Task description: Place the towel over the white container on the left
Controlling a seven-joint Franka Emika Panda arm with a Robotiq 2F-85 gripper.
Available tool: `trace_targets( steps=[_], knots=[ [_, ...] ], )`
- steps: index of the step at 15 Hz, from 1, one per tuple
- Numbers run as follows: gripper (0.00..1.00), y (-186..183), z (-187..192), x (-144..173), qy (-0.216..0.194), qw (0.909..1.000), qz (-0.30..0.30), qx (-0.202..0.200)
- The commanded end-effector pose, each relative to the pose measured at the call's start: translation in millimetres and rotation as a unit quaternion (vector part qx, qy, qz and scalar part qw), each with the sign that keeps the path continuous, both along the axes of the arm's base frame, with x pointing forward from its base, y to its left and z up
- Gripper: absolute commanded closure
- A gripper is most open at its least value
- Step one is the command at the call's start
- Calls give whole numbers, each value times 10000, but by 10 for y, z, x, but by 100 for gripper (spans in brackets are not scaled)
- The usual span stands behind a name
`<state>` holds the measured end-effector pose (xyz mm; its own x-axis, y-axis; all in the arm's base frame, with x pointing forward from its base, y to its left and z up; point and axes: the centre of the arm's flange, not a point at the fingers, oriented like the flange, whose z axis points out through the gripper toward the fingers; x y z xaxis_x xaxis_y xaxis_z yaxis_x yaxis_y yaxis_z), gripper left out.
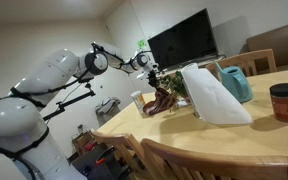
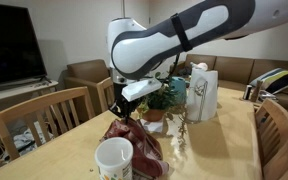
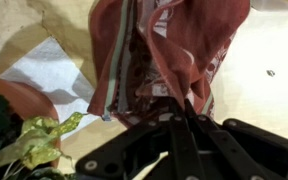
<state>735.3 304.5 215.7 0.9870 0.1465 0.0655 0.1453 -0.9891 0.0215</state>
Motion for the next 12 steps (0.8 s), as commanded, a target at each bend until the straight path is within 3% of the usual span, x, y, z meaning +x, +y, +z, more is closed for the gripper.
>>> trace_targets(
  steps=[1,7,12],
  knots=[
    [94,5,542,-170,-134,9991,-355,-164],
    [95,133,1332,-246,-427,9944,-970,-26],
    [96,201,1643,-315,-500,9888,-1405,-6]
  ],
)
